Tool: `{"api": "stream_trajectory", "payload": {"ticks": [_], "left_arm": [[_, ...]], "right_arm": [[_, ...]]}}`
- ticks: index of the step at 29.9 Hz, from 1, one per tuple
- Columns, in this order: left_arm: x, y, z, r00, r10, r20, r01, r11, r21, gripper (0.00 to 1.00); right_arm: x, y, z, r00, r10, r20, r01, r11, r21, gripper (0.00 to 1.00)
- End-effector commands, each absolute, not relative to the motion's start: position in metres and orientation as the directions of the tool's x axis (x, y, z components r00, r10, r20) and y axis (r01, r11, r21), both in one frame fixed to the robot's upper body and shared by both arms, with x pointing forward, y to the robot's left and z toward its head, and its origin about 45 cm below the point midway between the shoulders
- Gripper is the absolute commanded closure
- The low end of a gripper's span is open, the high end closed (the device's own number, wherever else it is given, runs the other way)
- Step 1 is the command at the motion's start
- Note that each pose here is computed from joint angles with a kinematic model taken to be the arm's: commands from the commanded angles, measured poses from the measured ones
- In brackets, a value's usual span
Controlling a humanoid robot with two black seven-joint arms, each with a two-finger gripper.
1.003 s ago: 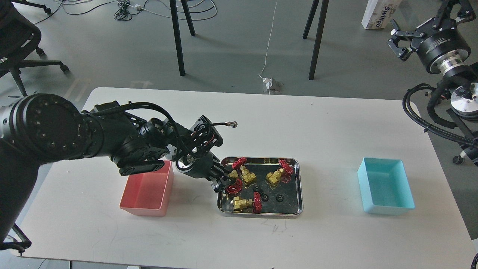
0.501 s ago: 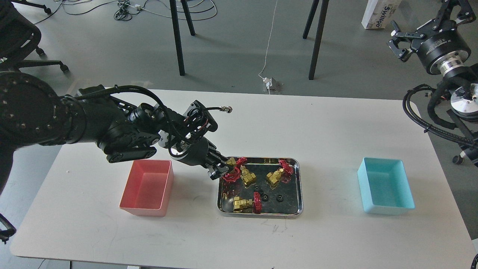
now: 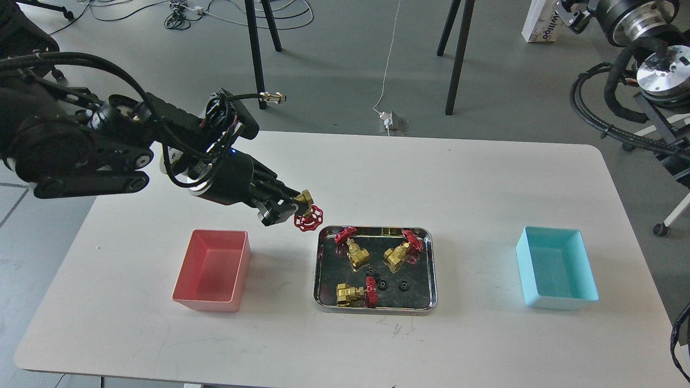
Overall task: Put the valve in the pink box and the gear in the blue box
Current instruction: 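Lift the valve and carry it over the pink box, then lower the valve into the pink box and open the left gripper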
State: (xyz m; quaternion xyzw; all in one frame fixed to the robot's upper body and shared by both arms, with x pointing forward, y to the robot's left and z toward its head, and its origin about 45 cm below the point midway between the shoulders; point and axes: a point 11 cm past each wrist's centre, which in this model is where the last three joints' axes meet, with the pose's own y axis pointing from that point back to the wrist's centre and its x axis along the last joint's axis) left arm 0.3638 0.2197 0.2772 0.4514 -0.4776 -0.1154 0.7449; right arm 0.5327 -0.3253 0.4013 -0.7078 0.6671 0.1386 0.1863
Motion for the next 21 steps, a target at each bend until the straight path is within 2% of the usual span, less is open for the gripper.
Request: {"api": "stream_trajectory", "payload": {"ticks": [1, 5, 10, 18, 21], "left_arm": [[0.358, 0.266, 0.282, 0.53, -0.589, 0.61, -0.312, 0.534, 0.786, 0.9], [0.334, 0.323, 0.248, 0.605, -0.574, 0.552, -0.308, 0.471, 0.827, 0.9], [0.318, 0.354, 0.227, 0.639, -0.545, 0.544, -0.322, 0.452, 0.832, 0.9], [0.312, 0.359, 0.198, 0.68, -0.497, 0.539, -0.316, 0.465, 0.827, 0.9], [0.314, 0.369, 0.186, 0.695, -0.492, 0.524, -0.323, 0.438, 0.839, 0.89]], "right_arm": [[0.537, -0.31, 0.403, 0.06, -0.927, -0.369, -0.998, -0.043, -0.055, 0.01], [0.537, -0.309, 0.4, 0.061, -0.926, -0.372, -0.998, -0.045, -0.053, 0.01], [0.536, -0.298, 0.38, 0.067, -0.921, -0.383, -0.998, -0.064, -0.022, 0.01], [0.533, -0.299, 0.362, 0.055, -0.919, -0.389, -0.998, -0.063, 0.009, 0.01], [0.531, -0.301, 0.356, 0.048, -0.919, -0.391, -0.998, -0.061, 0.02, 0.01]]}}
